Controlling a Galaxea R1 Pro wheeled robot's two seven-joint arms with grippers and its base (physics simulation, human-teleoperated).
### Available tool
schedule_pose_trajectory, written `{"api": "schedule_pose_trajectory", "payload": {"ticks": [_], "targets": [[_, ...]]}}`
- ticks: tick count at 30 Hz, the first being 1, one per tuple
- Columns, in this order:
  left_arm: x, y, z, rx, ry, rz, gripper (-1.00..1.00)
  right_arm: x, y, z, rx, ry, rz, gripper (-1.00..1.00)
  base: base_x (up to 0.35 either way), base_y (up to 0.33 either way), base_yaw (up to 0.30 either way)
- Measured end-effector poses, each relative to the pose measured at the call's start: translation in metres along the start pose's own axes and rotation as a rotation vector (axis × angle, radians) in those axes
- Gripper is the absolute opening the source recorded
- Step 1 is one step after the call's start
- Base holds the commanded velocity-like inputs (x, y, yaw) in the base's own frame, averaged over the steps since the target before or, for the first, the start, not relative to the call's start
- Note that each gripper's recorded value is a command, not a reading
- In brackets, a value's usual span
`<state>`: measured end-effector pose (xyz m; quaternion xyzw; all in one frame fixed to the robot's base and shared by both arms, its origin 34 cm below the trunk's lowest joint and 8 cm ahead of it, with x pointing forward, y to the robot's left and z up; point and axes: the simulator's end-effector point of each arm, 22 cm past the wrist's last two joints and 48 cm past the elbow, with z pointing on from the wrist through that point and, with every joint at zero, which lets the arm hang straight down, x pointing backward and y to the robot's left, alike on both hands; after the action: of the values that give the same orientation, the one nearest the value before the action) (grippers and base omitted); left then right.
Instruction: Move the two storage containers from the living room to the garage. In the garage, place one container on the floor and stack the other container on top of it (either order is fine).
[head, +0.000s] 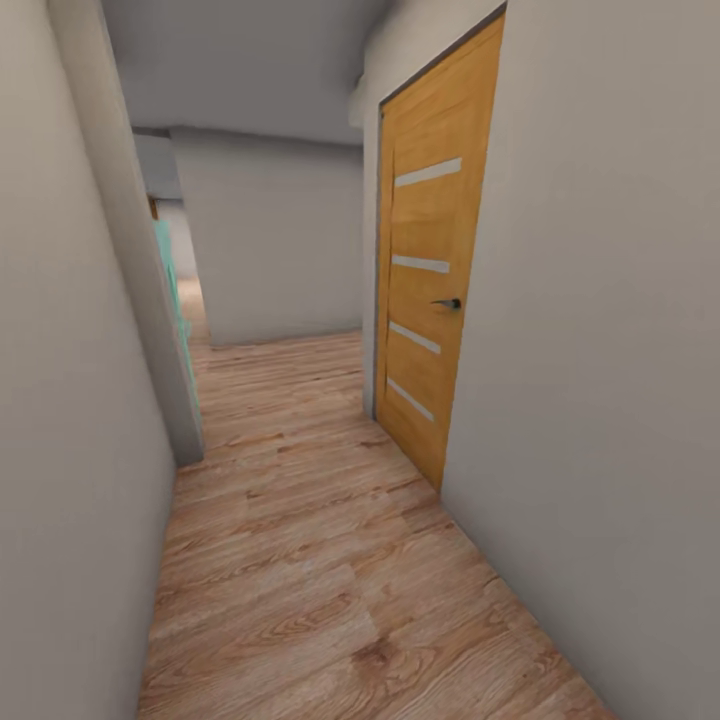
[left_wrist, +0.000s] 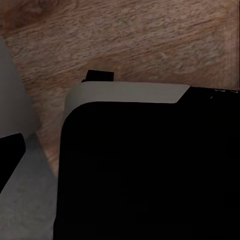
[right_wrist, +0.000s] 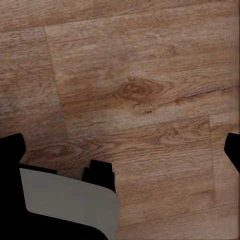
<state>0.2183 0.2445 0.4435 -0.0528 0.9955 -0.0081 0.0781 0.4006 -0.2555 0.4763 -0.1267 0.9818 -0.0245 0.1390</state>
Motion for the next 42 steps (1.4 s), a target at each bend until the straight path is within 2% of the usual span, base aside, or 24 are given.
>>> {"api": "schedule_pose_trajectory", "payload": {"ticks": [5, 22, 42], "targets": [[0.0001, 0.0003, 0.0001, -0.001, 0.0, -0.002, 1.0, -0.0005, -0.0009, 0.0002, 0.002, -0.002, 0.0, 1.0, 0.082, -0.04, 0.139], [0.0007, 0.0003, 0.0001, -0.003, 0.001, -0.003, 1.0, -0.0013, -0.0013, 0.0003, 0.002, -0.006, 0.0, 1.0, 0.002, -0.001, 0.278], [0.0009, 0.0004, -0.0001, 0.001, 0.001, 0.0, 1.0, -0.0014, -0.0002, -0.0001, 0.001, -0.006, 0.0, 1.0, 0.266, -0.07, 0.024]]}}
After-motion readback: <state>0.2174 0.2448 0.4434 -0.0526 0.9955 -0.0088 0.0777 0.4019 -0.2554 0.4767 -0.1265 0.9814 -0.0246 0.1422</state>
